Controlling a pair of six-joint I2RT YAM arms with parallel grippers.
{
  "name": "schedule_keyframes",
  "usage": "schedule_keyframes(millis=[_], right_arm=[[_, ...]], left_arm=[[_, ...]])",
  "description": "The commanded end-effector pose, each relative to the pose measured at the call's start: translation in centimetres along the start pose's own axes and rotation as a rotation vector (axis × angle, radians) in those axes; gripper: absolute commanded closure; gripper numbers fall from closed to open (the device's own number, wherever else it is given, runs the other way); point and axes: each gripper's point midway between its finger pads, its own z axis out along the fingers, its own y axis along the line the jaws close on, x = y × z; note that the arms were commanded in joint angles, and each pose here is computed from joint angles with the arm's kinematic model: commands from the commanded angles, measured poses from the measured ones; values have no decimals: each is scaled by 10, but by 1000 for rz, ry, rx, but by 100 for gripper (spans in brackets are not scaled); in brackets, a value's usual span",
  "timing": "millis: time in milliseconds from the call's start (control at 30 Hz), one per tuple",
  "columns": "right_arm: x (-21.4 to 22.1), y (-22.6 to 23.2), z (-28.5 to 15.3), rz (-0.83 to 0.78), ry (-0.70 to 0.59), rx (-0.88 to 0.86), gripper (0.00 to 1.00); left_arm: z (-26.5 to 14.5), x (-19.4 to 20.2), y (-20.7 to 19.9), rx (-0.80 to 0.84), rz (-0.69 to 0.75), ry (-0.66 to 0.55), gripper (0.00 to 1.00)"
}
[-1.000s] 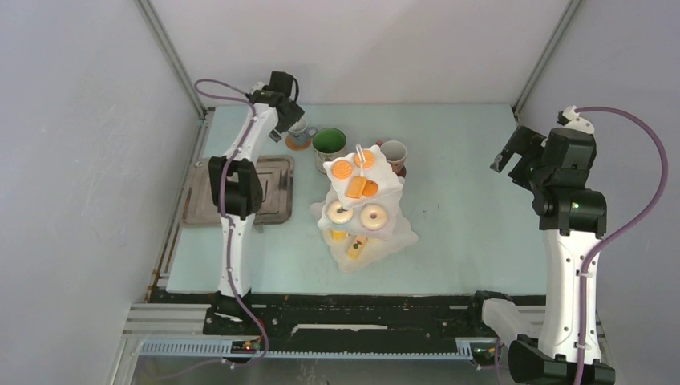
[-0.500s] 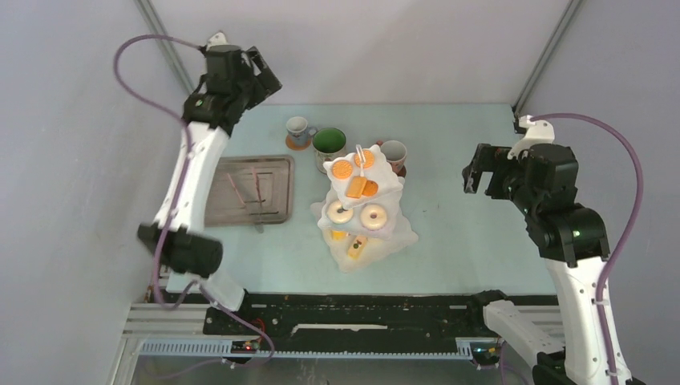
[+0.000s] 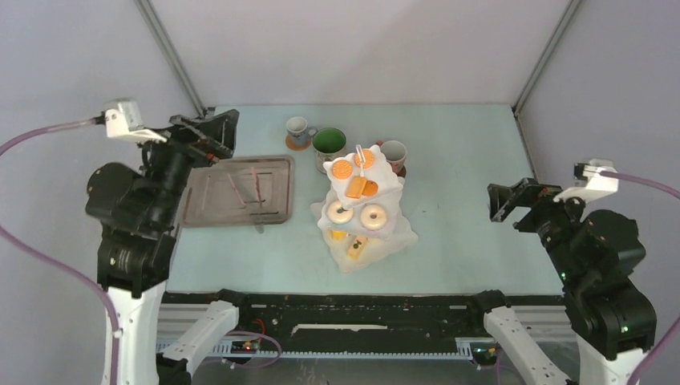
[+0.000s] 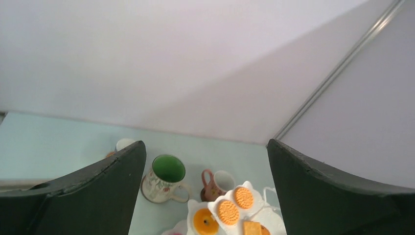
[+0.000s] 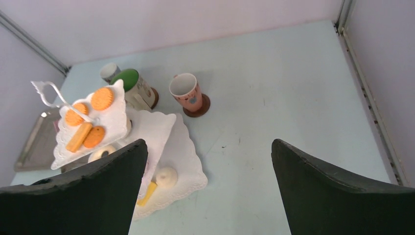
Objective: Serve the afternoon tea
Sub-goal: Reset both arms
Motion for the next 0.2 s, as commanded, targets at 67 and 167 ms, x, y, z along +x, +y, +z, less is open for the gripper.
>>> schedule_keyframes(millis=[67,167], right_arm=[[-14,-8,-13,73,-77,51,0],[-11,-3,-13,58,-52,22,0]], left_arm=[[-28,-31,-14,74,52,-148,0],[-31,-31,-14,73,70,-137,0]])
